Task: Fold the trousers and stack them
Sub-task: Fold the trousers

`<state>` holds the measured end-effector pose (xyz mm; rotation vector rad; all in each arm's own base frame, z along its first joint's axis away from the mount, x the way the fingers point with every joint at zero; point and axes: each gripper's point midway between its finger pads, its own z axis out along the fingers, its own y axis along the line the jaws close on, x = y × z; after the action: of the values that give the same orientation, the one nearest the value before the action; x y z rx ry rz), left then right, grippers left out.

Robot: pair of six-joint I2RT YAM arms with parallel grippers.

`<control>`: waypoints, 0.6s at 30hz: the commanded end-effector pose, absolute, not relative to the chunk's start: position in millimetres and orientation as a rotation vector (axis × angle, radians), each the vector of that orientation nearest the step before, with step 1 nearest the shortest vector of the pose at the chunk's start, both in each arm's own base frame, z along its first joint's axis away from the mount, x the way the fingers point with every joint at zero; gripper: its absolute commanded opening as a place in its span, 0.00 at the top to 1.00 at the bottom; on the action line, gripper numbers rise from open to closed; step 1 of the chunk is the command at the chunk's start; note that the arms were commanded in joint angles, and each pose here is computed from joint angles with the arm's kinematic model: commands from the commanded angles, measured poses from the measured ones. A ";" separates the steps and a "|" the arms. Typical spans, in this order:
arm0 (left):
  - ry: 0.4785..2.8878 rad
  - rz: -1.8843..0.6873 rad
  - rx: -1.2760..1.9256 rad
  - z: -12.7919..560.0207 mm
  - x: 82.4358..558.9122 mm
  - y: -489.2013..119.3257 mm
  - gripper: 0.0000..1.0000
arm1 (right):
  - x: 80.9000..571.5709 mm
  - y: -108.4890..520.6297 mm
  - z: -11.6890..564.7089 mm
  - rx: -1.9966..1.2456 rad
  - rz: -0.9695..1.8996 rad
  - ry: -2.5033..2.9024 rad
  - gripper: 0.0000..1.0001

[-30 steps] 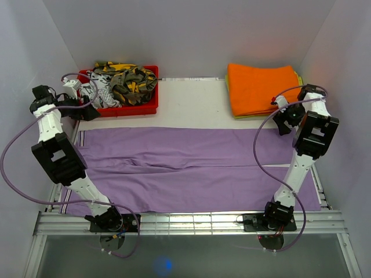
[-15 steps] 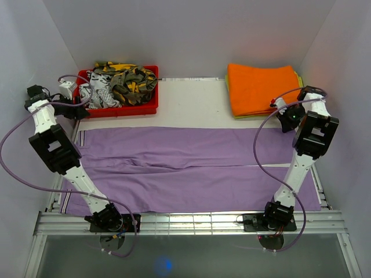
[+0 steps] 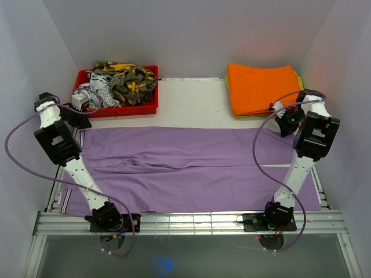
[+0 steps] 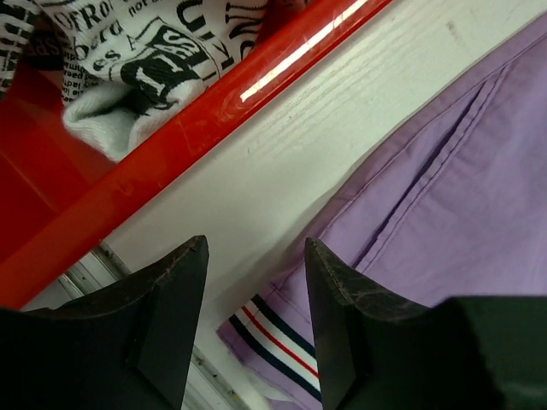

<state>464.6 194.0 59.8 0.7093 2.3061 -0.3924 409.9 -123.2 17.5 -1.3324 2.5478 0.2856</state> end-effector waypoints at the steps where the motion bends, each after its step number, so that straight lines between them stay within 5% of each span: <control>1: 2.263 -0.325 0.854 67.6 468.2 206.5 0.41 | 385.7 -126.0 1.2 -1.647 0.343 2.481 0.92; 18: 2.313 -0.586 0.931 28.0 427.1 176.6 0.42 | 380.0 -128.3 -0.6 -1.653 0.347 2.523 0.92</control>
<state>438.4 181.9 32.1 0.9391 2.3308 -0.4993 409.1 -124.5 17.4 -1.3489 2.5617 0.2650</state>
